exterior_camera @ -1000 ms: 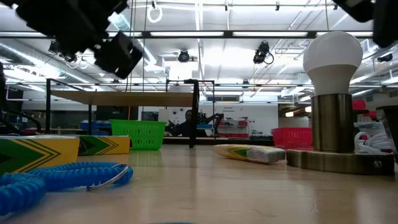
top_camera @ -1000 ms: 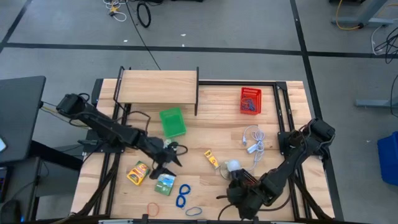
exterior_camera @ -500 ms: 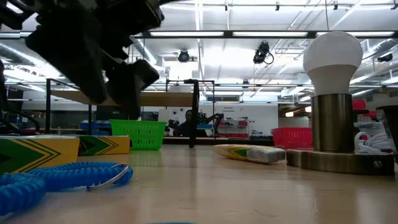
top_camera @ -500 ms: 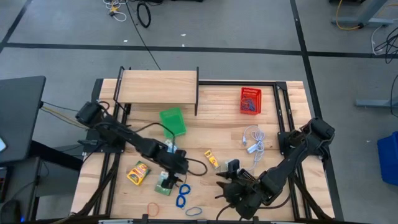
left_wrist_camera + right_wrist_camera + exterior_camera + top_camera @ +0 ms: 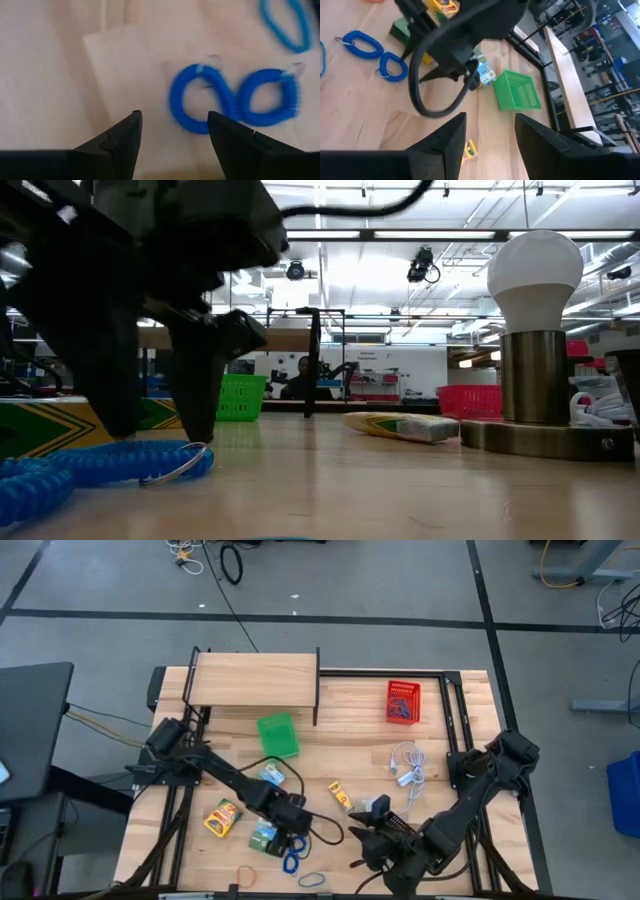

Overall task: Pick & Place Office Desk Supplies
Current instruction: Put the blue spring keychain into the black basket

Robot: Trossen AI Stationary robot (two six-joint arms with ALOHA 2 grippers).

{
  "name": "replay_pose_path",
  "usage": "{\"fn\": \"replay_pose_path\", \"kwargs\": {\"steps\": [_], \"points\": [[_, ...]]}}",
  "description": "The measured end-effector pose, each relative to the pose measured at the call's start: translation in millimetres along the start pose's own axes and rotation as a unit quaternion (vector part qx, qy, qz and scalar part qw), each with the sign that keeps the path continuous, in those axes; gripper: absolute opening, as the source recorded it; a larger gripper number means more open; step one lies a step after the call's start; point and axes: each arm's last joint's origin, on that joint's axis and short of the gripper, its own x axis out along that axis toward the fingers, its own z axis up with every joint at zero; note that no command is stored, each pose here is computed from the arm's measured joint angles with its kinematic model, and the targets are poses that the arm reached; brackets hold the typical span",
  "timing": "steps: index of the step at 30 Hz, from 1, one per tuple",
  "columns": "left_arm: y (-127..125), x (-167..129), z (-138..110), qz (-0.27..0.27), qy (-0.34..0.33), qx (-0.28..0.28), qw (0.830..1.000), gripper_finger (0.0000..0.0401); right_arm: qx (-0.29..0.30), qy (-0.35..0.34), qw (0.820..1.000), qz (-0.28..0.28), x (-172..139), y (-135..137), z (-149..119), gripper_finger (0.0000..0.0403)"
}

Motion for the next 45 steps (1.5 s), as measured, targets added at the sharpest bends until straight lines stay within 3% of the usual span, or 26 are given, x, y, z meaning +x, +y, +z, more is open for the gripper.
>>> {"fn": "replay_pose_path", "kwargs": {"steps": [7, 13, 22, 28, 36, 45], "points": [[2, 7, 3, 0.031, -0.007, -0.029, 0.999, 0.0226, 0.008, -0.006, 1.0, -0.004, -4, 3, 0, 0.0176], [3, 9, 2, 0.045, -0.007, -0.046, 0.998, 0.0194, 0.008, -0.011, 1.0, -0.009, -7, 4, 0, 0.0176], [8, 10, 0, 0.128, -0.011, -0.037, 0.991, 0.0093, 0.007, -0.012, 1.0, -0.013, -7, 4, 0, 0.0176], [12, 9, 1, 0.137, -0.012, -0.028, 0.99, 0.0015, 0.008, -0.012, 1.0, -0.014, -7, 4, 0, 0.0176], [14, -3, 4, 0.2, -0.031, -0.016, 0.979, 0.001, 0.02, -0.015, 0.999, -0.021, -7, 4, 1, 0.0176], [4, -64, 18, 0.274, -0.113, 0.015, 0.955, 0.0009, -0.013, -0.002, 1.0, 0.023, -5, 8, -2, 0.0176]]}}
